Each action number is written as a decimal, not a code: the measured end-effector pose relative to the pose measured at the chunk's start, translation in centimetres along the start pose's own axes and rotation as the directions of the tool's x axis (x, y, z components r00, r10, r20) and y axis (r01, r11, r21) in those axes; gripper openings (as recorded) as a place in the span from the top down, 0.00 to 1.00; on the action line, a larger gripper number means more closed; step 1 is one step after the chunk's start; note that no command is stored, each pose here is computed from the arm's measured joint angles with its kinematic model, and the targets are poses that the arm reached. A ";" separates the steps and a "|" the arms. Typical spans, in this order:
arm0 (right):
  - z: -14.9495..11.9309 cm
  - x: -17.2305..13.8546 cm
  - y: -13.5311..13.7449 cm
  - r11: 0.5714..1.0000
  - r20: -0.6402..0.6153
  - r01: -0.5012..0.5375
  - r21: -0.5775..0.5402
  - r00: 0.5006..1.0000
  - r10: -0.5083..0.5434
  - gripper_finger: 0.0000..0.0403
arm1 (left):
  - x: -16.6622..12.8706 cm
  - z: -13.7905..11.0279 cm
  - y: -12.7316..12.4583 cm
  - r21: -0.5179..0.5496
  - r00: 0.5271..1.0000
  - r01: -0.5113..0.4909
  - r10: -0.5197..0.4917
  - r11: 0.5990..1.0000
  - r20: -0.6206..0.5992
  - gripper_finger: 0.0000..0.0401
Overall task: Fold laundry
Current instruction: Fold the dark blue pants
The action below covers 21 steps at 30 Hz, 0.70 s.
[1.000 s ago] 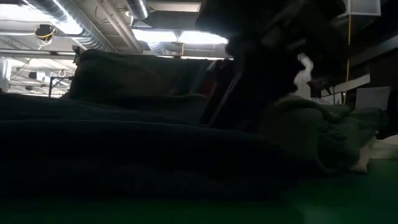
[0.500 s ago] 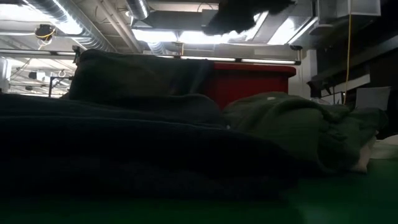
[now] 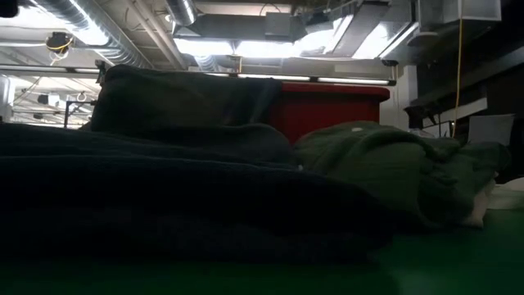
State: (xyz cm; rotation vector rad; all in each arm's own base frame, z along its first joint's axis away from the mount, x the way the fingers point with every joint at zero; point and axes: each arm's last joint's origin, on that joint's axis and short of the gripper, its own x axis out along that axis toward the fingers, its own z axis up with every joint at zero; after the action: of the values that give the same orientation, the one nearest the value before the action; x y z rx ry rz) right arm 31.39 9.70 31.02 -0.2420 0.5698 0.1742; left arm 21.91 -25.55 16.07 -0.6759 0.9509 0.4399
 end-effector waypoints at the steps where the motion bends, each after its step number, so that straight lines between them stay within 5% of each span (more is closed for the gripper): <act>1: 0.0 -0.4 -0.1 1.000 -0.007 0.026 -0.012 1.000 -0.026 0.52 | 0.1 0.2 0.0 0.004 1.000 -0.001 0.001 1.000 0.005 0.73; 11: 0.3 -3.2 -1.4 0.951 -0.014 0.302 -0.064 0.953 -0.303 0.52 | 0.9 2.3 -0.6 0.035 0.993 0.029 -0.033 0.999 0.112 0.65; 21: 0.3 -3.6 -1.6 0.936 -0.018 0.341 -0.085 0.939 -0.343 0.52 | 1.7 5.2 -2.1 0.119 0.959 0.120 -0.146 0.986 0.244 0.65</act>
State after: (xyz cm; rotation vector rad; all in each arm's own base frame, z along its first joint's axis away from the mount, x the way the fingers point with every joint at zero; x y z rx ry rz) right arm 28.94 7.89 33.51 -0.4191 0.5449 -0.1455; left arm 27.15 -23.36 17.43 -0.5704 0.6776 0.3449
